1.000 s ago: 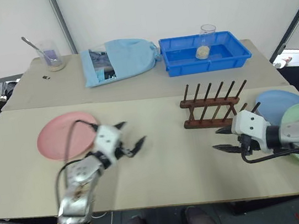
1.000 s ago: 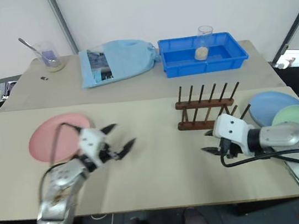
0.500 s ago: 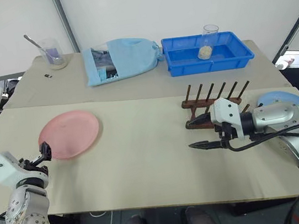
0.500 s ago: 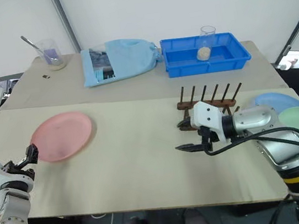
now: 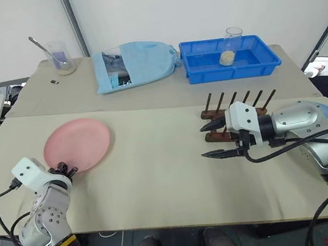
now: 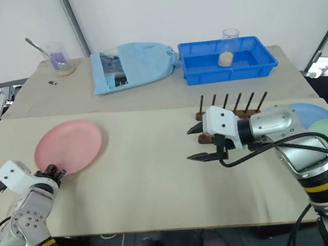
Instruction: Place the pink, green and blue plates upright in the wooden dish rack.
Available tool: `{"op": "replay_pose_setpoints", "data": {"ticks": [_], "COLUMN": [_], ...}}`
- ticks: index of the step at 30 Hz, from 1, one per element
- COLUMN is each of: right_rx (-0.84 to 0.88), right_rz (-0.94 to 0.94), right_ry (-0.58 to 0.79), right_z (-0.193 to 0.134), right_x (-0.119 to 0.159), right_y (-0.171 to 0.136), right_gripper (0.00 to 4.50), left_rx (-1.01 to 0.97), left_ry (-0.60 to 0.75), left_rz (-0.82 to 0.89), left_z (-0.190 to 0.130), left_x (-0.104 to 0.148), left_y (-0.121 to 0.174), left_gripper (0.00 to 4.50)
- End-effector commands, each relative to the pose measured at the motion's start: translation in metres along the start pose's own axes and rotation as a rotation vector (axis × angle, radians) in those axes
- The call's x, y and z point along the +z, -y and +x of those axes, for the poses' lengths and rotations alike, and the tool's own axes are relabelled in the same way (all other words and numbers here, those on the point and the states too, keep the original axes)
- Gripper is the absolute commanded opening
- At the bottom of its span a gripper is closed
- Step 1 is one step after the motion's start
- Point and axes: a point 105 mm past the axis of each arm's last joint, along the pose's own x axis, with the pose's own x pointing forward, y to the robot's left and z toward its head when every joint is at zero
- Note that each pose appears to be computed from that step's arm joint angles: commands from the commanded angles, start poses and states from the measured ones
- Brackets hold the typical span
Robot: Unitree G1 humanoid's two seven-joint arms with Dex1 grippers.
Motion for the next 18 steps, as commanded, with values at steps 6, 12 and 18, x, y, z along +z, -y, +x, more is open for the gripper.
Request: {"op": "replay_pose_setpoints", "data": {"ticks": [6, 12, 18], "right_rx": [-0.139, -0.202, -0.273], "right_rz": [-0.16, -0.324, -0.51], "right_ry": [0.033, -0.037, -0.122], "right_z": [0.025, 0.082, 0.106], "right_x": [0.03, 0.037, 0.026], "right_y": [0.019, 0.029, 0.044], "right_gripper": [3.68, 3.68, 3.68], "left_rx": [-0.158, -0.37, -0.439], "left_ry": [-0.004, 0.015, 0.004], "left_rz": [-0.003, -0.013, -0.032], "left_z": [0.001, -0.015, -0.026], "left_x": [0.003, 0.004, 0.005], "left_y": [0.066, 0.17, 0.201], "left_gripper": [0.05, 0.05, 0.05]}}
